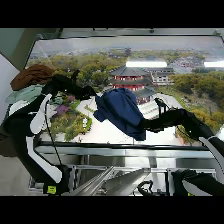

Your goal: Fold the shirts.

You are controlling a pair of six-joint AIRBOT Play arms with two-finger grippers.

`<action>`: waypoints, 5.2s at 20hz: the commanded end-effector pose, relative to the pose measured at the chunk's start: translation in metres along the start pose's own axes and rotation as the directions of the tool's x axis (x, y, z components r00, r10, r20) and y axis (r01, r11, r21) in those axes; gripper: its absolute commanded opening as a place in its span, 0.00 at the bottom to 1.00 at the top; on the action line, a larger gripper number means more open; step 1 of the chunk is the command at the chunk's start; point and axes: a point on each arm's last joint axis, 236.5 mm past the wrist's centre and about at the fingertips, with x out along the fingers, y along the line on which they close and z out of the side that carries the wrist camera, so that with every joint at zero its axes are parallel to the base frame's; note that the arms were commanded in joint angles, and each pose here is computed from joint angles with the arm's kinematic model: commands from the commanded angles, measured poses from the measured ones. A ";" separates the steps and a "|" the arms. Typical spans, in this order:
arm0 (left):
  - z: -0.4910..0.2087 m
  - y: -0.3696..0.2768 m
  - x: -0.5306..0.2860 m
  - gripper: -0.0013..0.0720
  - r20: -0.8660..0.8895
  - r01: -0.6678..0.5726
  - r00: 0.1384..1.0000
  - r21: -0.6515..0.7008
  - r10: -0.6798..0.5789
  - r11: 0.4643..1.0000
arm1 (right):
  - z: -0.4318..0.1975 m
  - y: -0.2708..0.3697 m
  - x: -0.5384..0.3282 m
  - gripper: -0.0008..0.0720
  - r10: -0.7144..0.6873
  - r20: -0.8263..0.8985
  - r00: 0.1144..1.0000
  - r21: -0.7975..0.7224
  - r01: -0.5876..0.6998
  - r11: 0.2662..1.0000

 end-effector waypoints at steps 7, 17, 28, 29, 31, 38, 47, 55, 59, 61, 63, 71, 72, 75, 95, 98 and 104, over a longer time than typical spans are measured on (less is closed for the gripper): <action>-0.020 -0.012 0.030 0.03 -0.196 0.071 0.978 0.031 -0.063 0.997 | 0.001 -0.007 0.023 0.20 -0.014 -0.059 0.998 -0.014 0.014 1.000; 0.011 -0.254 -0.266 0.03 0.491 -0.046 0.838 0.498 -0.238 0.866 | 0.116 0.198 -0.287 0.04 0.378 0.563 0.735 -0.578 0.024 0.816; -0.253 -0.420 -0.615 0.03 0.781 -0.379 0.091 0.601 -0.618 0.703 | -0.072 0.293 -0.590 0.04 0.654 0.736 0.173 -0.603 0.606 0.519; -0.231 -0.407 -0.594 0.03 0.813 -0.354 0.142 0.574 -0.564 0.739 | -0.059 0.290 -0.580 0.04 0.636 0.743 0.207 -0.611 0.598 0.519; -0.172 -0.381 -0.526 0.03 0.839 -0.303 0.318 0.531 -0.441 0.792 | -0.011 0.284 -0.539 0.04 0.573 0.744 0.344 -0.656 0.541 0.526; -0.021 -0.171 -0.196 0.03 0.475 -0.279 0.866 0.200 0.156 0.939 | 0.192 0.182 -0.235 0.04 0.231 0.386 0.893 -0.648 0.083 0.757; -0.008 0.017 -0.007 0.03 0.067 -0.167 0.982 -0.115 0.175 0.979 | 0.259 0.105 -0.021 0.21 0.221 0.178 0.959 -0.363 -0.145 0.921; 0.051 0.009 -0.035 0.03 0.121 -0.135 0.982 -0.067 0.143 0.988 | 0.182 0.024 -0.172 0.60 0.021 0.114 0.993 -0.121 -0.007 0.993; 0.050 0.002 -0.034 0.03 0.070 -0.123 0.990 -0.042 0.126 0.992 | 0.069 -0.028 -0.139 0.60 -0.079 0.092 0.993 0.100 0.070 0.993; 0.048 -0.002 -0.037 0.03 0.047 -0.118 0.992 -0.029 0.120 0.993 | 0.026 -0.043 -0.109 0.73 -0.040 0.198 0.979 0.302 -0.022 0.953; 0.050 -0.005 -0.040 0.03 0.053 -0.117 0.992 -0.023 0.118 0.993 | 0.006 -0.035 -0.083 0.73 0.082 0.294 0.952 0.373 -0.194 0.907; 0.050 -0.005 -0.040 0.03 0.050 -0.115 0.992 -0.024 0.117 0.993 | -0.001 -0.064 -0.034 0.73 0.035 0.267 0.963 0.455 -0.158 0.877; 0.050 -0.005 -0.040 0.03 0.050 -0.115 0.992 -0.024 0.117 0.993 | 0.000 -0.070 -0.028 0.73 0.024 0.257 0.966 0.475 -0.147 0.867; 0.050 -0.005 -0.040 0.03 0.050 -0.115 0.992 -0.024 0.117 0.993 | 0.012 -0.075 -0.016 0.73 0.003 0.252 0.968 0.482 -0.128 0.867; -0.006 -0.244 -0.366 0.03 0.632 0.065 0.747 0.238 -0.206 0.969 | 0.084 0.140 -0.433 0.04 0.337 0.763 0.551 -0.403 -0.002 0.915; -0.125 -0.355 -0.536 0.03 0.870 -0.030 0.267 0.437 -0.414 0.899 | 0.016 0.223 -0.562 0.04 0.431 0.864 0.261 -0.496 0.299 0.815; -0.314 -0.369 -0.666 0.03 0.869 -0.277 -0.280 0.333 -0.407 0.902 | -0.065 0.288 -0.635 0.04 0.556 0.831 0.008 -0.495 0.465 0.734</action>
